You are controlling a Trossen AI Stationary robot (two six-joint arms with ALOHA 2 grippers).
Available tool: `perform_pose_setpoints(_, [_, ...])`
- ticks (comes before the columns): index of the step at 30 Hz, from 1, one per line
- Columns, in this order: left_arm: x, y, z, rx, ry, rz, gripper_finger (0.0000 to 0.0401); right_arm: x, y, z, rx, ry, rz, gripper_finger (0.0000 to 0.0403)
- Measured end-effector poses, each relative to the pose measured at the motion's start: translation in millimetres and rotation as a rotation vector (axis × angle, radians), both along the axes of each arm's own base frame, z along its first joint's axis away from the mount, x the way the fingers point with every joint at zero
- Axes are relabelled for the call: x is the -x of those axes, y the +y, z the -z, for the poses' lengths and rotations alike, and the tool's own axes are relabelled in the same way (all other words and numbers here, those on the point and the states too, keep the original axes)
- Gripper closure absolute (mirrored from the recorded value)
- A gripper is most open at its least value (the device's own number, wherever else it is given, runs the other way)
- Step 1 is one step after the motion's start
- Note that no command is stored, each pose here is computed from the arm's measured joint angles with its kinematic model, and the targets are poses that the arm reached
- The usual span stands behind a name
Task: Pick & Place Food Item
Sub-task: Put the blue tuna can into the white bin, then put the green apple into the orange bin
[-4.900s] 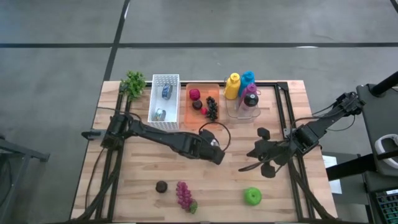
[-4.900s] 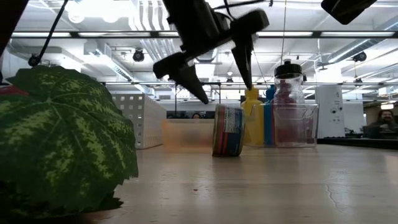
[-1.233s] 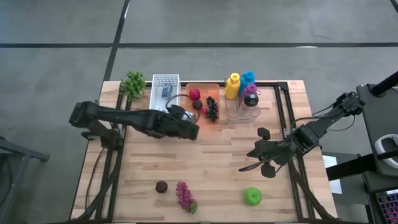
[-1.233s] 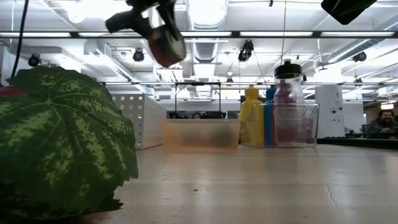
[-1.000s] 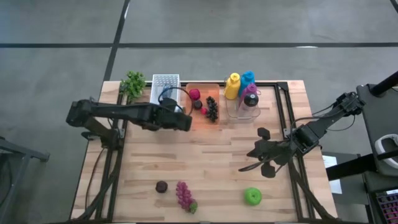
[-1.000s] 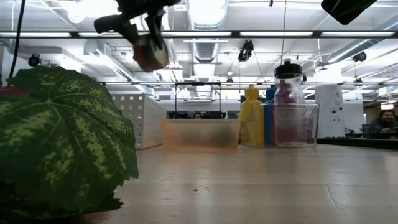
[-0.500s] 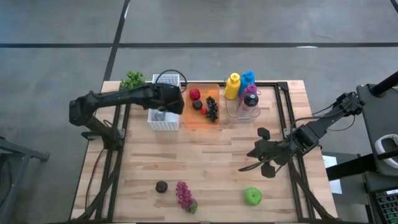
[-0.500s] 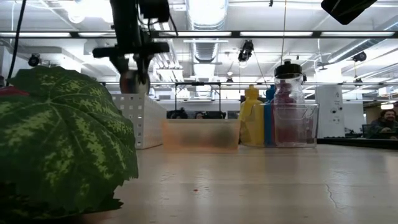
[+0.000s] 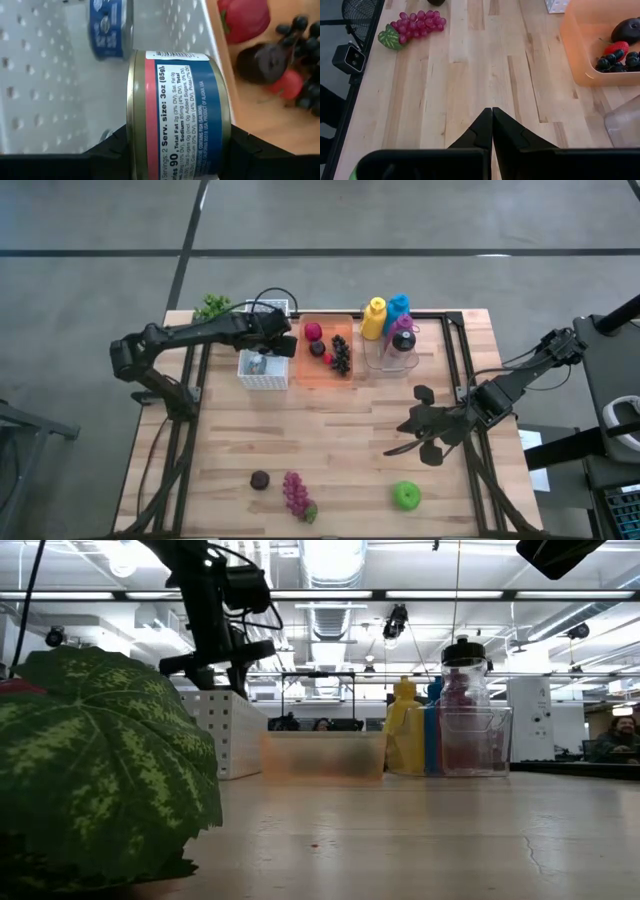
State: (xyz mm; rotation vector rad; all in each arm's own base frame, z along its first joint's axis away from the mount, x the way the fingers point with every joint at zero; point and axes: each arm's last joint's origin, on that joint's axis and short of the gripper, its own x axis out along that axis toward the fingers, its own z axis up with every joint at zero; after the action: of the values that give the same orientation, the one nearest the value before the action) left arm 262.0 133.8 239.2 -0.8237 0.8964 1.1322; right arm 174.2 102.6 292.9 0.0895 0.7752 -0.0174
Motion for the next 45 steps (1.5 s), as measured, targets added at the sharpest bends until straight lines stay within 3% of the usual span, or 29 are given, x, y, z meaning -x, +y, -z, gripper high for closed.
perform_pose_setpoints(15, [9.3,-0.3,43.1,-0.03,-0.029,-0.06,0.0215,0.0,-0.1,0.0,0.007,-0.001,-0.003,0.0394])
perform_pose_setpoints(24, [12.2,-0.2,47.0,-0.044,-0.02,-0.069,0.0214,0.0,-0.2,0.0,0.009,-0.001,-0.002,0.0394])
perform_pose_setpoints(33, [11.4,0.2,46.5,-0.04,-0.03,-0.071,0.0115,0.0,-0.2,0.0,0.008,-0.001,-0.001,0.0394])
perform_pose_setpoints(45, [14.9,-1.9,36.8,-0.036,-0.035,-0.02,0.0114,0.0,-0.2,-0.1,0.007,-0.002,-0.002,0.0394])
